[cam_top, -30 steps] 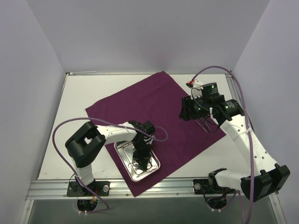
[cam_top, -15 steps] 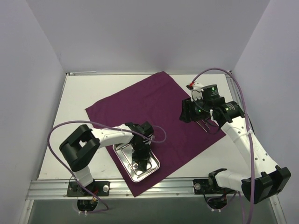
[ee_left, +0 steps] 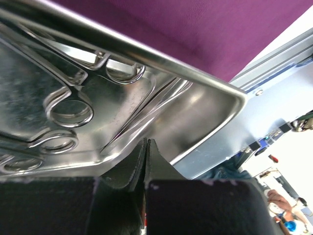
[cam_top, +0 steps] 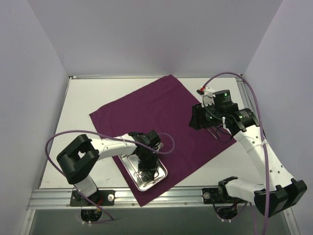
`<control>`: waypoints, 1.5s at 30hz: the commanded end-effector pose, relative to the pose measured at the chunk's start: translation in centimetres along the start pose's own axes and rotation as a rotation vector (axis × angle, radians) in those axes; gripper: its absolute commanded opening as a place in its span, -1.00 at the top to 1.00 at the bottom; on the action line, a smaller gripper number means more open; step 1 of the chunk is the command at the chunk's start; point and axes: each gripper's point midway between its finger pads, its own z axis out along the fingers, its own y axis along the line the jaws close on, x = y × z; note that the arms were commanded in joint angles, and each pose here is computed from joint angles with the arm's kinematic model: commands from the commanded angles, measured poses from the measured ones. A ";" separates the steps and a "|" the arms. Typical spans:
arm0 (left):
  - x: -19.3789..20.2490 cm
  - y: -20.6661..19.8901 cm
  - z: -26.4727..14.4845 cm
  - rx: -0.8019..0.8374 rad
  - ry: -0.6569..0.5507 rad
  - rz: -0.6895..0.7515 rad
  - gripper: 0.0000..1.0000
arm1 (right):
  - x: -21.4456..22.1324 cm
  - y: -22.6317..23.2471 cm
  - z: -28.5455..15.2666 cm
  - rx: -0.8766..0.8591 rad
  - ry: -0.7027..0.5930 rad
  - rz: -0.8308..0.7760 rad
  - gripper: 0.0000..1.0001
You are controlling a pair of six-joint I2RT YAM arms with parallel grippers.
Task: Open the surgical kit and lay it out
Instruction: Pick up the medical item from the container.
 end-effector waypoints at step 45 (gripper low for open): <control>-5.0 0.2 -5.9 -0.119 -0.256 0.166 0.44 | -1.0 0.8 -3.1 0.014 -0.107 0.013 0.12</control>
